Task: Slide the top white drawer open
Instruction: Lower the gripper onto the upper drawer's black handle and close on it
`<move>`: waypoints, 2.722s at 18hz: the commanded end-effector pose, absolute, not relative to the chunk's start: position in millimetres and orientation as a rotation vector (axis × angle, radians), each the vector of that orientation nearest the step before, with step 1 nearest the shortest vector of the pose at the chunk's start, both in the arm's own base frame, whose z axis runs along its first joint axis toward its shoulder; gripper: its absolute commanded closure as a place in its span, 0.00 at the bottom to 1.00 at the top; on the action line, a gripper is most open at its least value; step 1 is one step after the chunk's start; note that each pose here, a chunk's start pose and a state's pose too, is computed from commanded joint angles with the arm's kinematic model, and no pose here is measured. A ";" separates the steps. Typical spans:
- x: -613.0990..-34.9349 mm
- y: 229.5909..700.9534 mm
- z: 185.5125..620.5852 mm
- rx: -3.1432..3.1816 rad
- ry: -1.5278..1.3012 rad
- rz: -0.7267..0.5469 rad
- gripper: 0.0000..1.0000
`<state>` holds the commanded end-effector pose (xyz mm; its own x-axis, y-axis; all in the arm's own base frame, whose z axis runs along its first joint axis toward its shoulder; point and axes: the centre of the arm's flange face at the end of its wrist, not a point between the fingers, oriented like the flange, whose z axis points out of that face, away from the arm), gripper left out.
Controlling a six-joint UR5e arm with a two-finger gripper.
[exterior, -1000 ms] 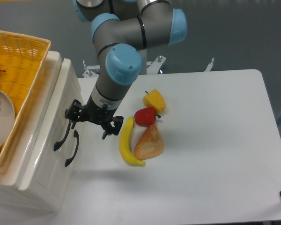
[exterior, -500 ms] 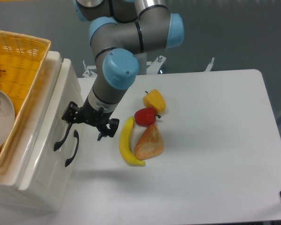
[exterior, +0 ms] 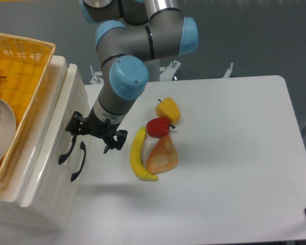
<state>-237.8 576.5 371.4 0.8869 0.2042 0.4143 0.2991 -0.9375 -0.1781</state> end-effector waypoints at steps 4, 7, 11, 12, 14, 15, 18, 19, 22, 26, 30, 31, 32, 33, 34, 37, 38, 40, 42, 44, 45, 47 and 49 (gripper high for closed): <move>-234.5 579.4 367.9 -2.824 -0.372 -0.584 0.05; -234.6 579.9 367.2 -2.823 -0.374 -0.586 0.05; -234.8 580.1 369.6 -2.819 -0.390 -0.584 0.11; -234.8 580.1 369.6 -2.819 -0.390 -0.584 0.13; -234.5 579.9 370.5 -2.817 -0.391 -0.585 0.15; -234.3 579.7 371.5 -2.816 -0.391 -0.584 0.15; -232.8 579.3 374.2 -2.813 -0.411 -0.583 0.18; -231.7 579.4 375.1 -2.813 -0.415 -0.583 0.19; -225.3 581.6 376.1 -2.815 -0.406 -0.585 0.22; -223.5 582.3 376.1 -2.816 -0.408 -0.587 0.27; -223.4 582.2 375.9 -2.817 -0.411 -0.588 0.33; -222.6 582.6 376.1 -2.817 -0.415 -0.588 0.34; -223.5 582.3 376.1 -2.816 -0.419 -0.588 0.37; -223.4 582.3 376.1 -2.815 -0.419 -0.590 0.38; -223.6 582.6 375.2 -2.816 -0.417 -0.591 0.40; -224.1 582.6 375.5 -2.811 -0.419 -0.598 0.43; -224.1 582.6 375.5 -2.811 -0.419 -0.598 0.45; -224.0 582.7 375.6 -2.810 -0.419 -0.600 0.47; -224.0 582.7 375.6 -2.810 -0.419 -0.600 0.49; -223.9 582.6 377.0 -2.800 -0.419 -0.611 0.53; -223.6 582.5 378.0 -2.798 -0.418 -0.611 0.53; -223.5 582.5 378.0 -2.797 -0.418 -0.613 0.55; -223.4 582.4 377.9 -2.798 -0.421 -0.614 0.56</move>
